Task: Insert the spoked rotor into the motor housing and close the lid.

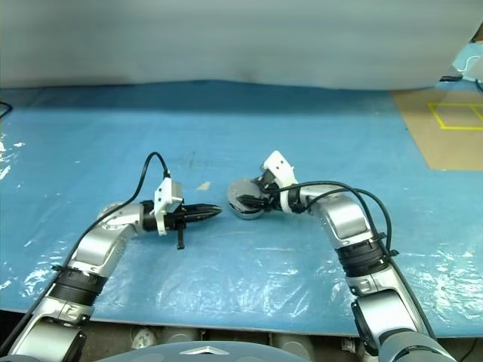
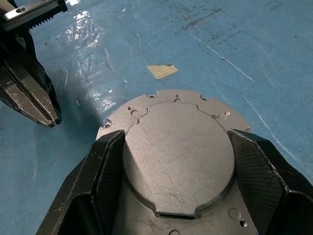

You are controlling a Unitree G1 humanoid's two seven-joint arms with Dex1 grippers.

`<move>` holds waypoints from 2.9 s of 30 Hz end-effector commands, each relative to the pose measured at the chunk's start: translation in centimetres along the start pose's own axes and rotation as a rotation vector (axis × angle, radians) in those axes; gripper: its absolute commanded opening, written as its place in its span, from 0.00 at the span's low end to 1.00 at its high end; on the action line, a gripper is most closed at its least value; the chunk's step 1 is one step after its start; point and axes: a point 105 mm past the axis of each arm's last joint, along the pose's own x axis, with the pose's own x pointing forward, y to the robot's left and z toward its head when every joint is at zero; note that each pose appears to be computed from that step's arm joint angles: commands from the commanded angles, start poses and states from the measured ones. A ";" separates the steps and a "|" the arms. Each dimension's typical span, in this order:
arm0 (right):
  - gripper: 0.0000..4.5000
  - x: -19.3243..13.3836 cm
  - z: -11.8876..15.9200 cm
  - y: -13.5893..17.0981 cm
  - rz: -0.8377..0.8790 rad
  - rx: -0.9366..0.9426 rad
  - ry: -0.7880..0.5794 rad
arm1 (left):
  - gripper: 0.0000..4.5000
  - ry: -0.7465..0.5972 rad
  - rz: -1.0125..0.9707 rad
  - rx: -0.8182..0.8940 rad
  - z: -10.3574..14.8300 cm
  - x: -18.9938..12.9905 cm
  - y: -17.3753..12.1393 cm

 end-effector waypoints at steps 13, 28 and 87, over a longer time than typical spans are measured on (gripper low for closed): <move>0.66 -0.9 -2.6 -0.7 -0.007 -0.172 0.110 | 0.00 -0.017 -0.012 0.033 1.1 0.2 -0.1; 0.66 -1.4 -5.8 -3.2 -0.109 -0.213 0.243 | 0.00 -0.019 -0.015 0.030 1.1 0.2 -0.1; 0.66 -0.6 2.8 -0.6 -0.128 -0.084 -0.122 | 0.00 -0.030 0.003 0.051 1.5 1.1 0.1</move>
